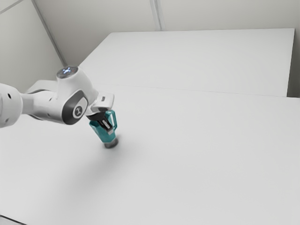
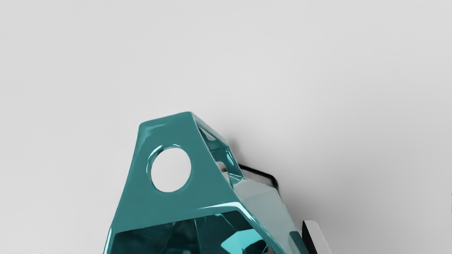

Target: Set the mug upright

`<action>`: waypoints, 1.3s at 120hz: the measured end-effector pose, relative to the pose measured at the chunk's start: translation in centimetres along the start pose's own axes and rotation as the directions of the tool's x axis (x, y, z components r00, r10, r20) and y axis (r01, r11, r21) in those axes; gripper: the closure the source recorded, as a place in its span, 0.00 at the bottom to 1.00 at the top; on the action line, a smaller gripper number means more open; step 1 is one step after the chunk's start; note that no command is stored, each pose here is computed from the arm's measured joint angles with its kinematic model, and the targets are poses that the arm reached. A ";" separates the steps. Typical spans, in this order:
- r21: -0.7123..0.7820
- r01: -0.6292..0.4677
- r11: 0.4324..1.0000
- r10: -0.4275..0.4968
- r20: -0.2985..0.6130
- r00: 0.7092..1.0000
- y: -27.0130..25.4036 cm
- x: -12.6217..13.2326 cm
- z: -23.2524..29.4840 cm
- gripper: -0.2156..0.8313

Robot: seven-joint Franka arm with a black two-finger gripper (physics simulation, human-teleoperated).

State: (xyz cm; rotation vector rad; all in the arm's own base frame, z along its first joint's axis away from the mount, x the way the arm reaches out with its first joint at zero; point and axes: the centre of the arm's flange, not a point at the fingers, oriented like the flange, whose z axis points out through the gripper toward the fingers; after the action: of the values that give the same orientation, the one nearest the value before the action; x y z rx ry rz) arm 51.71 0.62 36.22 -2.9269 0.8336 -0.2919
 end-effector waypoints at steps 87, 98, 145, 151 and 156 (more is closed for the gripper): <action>-0.019 0.056 0.998 -0.056 0.026 0.998 2.0 -0.2 2.6 0.95; -0.023 0.057 0.998 -0.056 0.033 0.998 2.2 -0.2 3.0 0.95; -0.033 0.056 0.998 -0.055 0.033 0.998 2.6 0.0 3.0 0.64; -0.032 0.055 0.998 -0.054 0.031 0.998 2.5 0.1 2.9 0.60; -0.032 0.054 0.998 -0.054 0.029 0.998 2.5 0.1 2.8 0.57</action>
State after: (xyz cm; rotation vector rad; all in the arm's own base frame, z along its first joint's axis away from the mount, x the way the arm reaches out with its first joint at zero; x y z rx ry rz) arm 51.07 -1.46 33.17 -2.9800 0.7635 -0.2424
